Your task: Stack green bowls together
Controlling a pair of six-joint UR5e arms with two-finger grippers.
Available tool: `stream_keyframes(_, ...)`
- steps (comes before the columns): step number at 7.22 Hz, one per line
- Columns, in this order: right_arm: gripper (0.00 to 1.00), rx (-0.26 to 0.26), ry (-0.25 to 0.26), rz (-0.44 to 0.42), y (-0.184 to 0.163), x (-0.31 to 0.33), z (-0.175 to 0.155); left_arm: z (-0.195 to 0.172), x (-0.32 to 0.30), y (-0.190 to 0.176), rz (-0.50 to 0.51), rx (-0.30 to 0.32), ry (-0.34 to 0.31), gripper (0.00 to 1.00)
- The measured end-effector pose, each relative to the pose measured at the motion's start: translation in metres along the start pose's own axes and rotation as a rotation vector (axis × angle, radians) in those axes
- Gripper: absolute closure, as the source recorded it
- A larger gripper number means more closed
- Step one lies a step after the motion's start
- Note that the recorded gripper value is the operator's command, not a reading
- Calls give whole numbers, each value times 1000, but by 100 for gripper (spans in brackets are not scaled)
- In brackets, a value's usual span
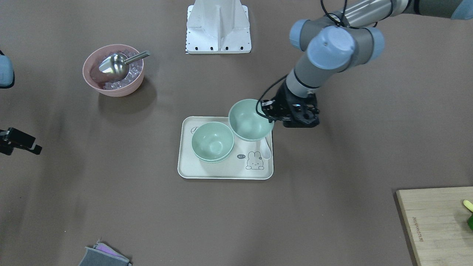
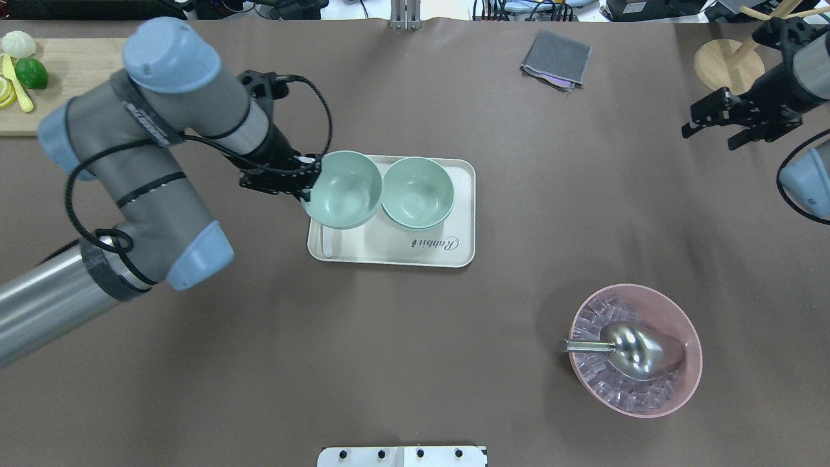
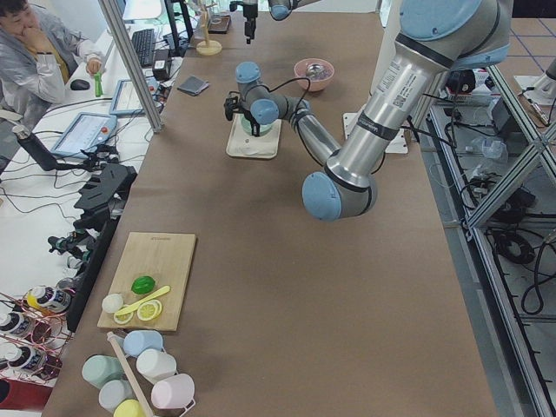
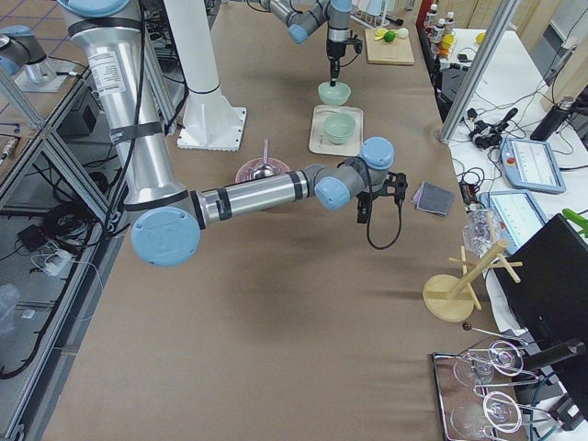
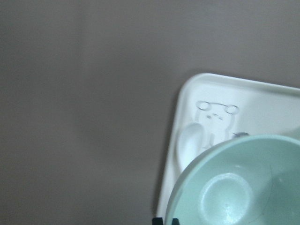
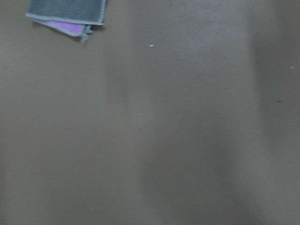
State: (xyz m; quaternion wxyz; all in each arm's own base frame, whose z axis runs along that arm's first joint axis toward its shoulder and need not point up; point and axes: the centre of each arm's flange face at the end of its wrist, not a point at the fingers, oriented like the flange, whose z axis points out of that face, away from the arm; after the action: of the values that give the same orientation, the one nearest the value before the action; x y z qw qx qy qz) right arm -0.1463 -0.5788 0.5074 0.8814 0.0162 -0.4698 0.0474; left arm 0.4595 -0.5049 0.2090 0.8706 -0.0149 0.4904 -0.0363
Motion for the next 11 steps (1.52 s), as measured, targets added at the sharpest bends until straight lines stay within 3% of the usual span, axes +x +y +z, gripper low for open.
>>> stream_keyframes(3,0,-15,50,-83,-2,82,5,14,63,12,-9,7,21,100)
stream_keyframes(6,0,-17,63,-89,0,95,7,15,72,9,16,24,58,100)
stream_keyframes(8,0,-16,64,-90,0,96,7,24,66,1,34,66,87,100)
stream_keyframes(9,0,-16,63,-91,-1,95,7,26,65,-1,38,81,93,2)
stream_keyframes(11,0,-15,65,-90,-1,95,7,27,63,-3,50,105,107,1)
